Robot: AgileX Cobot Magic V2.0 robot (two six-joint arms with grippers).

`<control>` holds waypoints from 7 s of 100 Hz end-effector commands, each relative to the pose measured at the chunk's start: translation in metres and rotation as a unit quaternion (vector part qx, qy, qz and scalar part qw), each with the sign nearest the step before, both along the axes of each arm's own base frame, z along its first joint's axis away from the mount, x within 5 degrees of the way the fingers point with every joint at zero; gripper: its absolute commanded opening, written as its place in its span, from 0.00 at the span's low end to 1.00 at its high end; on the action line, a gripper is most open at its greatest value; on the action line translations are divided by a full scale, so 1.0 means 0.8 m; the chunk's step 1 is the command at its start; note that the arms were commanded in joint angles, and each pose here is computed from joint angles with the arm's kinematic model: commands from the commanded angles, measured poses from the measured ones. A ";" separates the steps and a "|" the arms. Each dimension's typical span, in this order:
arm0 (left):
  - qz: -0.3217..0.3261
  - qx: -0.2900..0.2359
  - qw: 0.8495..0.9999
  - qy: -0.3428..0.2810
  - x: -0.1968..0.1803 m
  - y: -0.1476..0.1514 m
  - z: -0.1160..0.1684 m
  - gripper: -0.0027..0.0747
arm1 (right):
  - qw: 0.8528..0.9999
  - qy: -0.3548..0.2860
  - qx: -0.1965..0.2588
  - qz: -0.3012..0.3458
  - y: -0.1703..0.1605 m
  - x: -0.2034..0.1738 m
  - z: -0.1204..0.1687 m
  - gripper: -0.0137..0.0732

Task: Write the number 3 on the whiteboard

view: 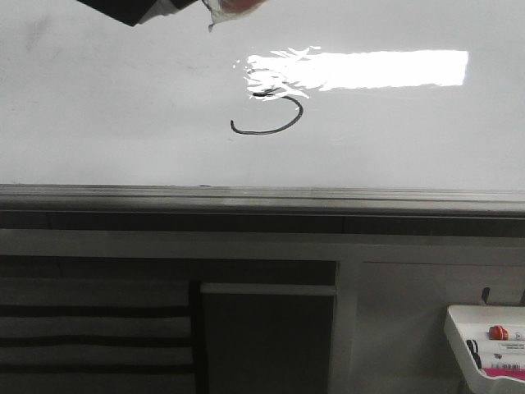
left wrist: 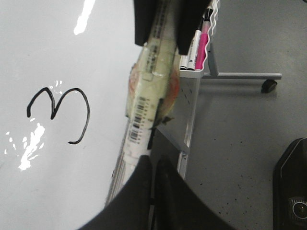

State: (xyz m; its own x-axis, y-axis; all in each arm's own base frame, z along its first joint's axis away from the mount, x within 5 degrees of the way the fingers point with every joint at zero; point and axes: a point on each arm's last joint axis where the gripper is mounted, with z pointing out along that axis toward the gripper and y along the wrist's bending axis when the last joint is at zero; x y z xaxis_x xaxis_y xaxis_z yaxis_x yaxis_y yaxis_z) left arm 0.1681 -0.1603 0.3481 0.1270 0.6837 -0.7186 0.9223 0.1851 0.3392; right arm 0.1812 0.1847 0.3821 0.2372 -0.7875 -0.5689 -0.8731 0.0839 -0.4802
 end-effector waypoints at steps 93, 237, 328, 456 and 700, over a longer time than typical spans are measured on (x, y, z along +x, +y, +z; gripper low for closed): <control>-0.001 -0.006 0.996 -0.094 0.000 -0.008 0.022 0.77 | 0.999 -0.019 0.027 0.001 -0.002 -0.005 0.018 0.13; 0.013 -0.046 0.997 -0.066 0.004 -0.016 0.022 0.07 | 0.997 -0.040 0.068 0.000 0.004 -0.003 0.027 0.15; 0.378 -0.204 0.902 0.053 0.090 0.090 0.003 0.01 | 0.963 -0.107 0.158 -0.191 -0.126 -0.053 0.100 0.40; 0.508 -0.231 0.829 0.044 0.142 0.123 -0.066 0.62 | 0.965 -0.090 0.145 -0.198 -0.113 -0.025 0.087 0.40; 0.497 -0.394 0.749 -0.194 -0.136 0.197 -0.162 0.01 | 0.803 -0.072 0.414 -0.422 -0.198 -0.110 -0.024 0.07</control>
